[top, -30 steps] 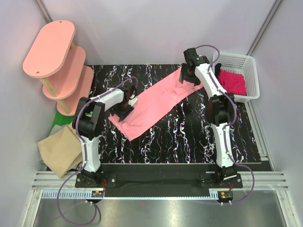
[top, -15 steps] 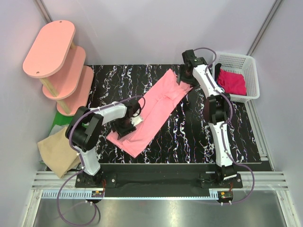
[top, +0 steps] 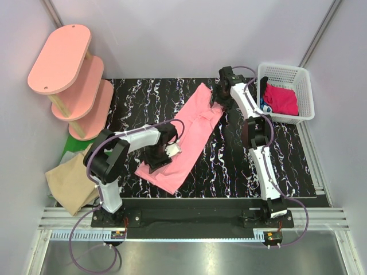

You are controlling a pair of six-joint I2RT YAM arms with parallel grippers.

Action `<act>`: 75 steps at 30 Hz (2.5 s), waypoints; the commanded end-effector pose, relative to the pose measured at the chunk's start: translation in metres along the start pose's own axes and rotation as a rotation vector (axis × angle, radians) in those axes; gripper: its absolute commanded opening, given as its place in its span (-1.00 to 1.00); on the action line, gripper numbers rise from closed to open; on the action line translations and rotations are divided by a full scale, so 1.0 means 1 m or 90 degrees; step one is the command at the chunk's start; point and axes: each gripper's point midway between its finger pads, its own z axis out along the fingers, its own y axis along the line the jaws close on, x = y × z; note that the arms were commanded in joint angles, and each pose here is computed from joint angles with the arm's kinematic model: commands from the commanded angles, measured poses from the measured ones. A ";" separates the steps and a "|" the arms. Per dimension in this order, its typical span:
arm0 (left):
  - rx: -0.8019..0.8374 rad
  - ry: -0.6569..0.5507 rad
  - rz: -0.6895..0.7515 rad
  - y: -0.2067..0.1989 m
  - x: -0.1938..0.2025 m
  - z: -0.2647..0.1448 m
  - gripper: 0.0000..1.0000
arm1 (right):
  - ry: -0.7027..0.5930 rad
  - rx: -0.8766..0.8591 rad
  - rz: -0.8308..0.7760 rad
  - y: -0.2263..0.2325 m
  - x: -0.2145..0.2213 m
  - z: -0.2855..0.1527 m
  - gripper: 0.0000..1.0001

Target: Fold and stack the t-shirts

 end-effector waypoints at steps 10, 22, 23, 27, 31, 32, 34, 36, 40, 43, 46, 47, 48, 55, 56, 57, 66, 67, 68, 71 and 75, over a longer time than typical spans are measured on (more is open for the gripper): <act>0.065 -0.079 0.007 -0.011 -0.042 -0.020 0.08 | -0.106 -0.120 0.011 0.006 -0.065 -0.008 0.41; -0.083 -0.407 -0.198 0.068 -0.048 -0.196 0.08 | -0.292 -0.195 -0.137 0.096 -0.083 -0.219 0.82; -0.093 -0.422 -0.236 0.080 -0.036 -0.203 0.08 | -0.282 -0.169 -0.155 0.097 -0.070 -0.220 0.86; -0.117 -0.493 -0.334 0.102 0.004 -0.227 0.06 | -0.286 -0.119 -0.275 0.126 0.010 -0.278 1.00; -0.138 -0.518 -0.416 0.112 0.042 -0.224 0.05 | -0.281 -0.037 -0.418 0.142 0.115 -0.270 0.99; -0.142 -0.524 -0.457 0.121 0.057 -0.221 0.05 | -0.239 -0.017 -0.463 0.134 0.154 -0.250 0.99; -0.120 -0.541 -0.494 0.122 0.069 -0.214 0.06 | -0.242 -0.032 -0.549 0.150 0.217 -0.261 0.99; -0.108 -0.556 -0.546 0.133 0.087 -0.208 0.06 | -0.214 -0.042 -0.638 0.152 0.283 -0.257 0.99; -0.064 -0.537 -0.595 0.140 0.099 -0.184 0.04 | -0.203 -0.044 -0.722 0.158 0.345 -0.253 0.99; -0.052 -0.520 -0.609 0.141 0.102 -0.172 0.04 | -0.190 -0.064 -0.784 0.171 0.384 -0.252 0.99; -0.047 -0.510 -0.614 0.141 0.105 -0.166 0.03 | -0.172 -0.066 -0.816 0.184 0.407 -0.244 0.96; -0.051 -0.506 -0.615 0.142 0.106 -0.164 0.03 | -0.163 -0.065 -0.820 0.186 0.412 -0.240 0.96; -0.054 -0.504 -0.617 0.143 0.107 -0.163 0.02 | -0.146 -0.054 -0.834 0.185 0.422 -0.230 0.95; -0.072 -0.496 -0.615 0.146 0.111 -0.157 0.03 | -0.112 -0.054 -0.831 0.201 0.446 -0.201 0.87; -0.071 -0.496 -0.615 0.146 0.111 -0.157 0.03 | -0.109 -0.052 -0.830 0.202 0.447 -0.197 0.86; -0.068 -0.493 -0.615 0.146 0.111 -0.155 0.03 | -0.106 -0.039 -0.835 0.200 0.449 -0.189 0.86; -0.063 -0.491 -0.613 0.149 0.111 -0.151 0.03 | -0.088 -0.014 -0.792 0.196 0.434 -0.155 0.75; -0.061 -0.492 -0.614 0.148 0.111 -0.151 0.03 | -0.083 -0.011 -0.788 0.193 0.433 -0.152 0.73; -0.061 -0.491 -0.613 0.148 0.111 -0.150 0.03 | -0.083 -0.020 -0.781 0.196 0.431 -0.152 0.73; -0.059 -0.488 -0.614 0.148 0.111 -0.148 0.02 | -0.079 -0.018 -0.765 0.193 0.421 -0.143 0.68; -0.059 -0.482 -0.618 0.151 0.112 -0.145 0.03 | -0.071 -0.014 -0.753 0.192 0.415 -0.134 0.64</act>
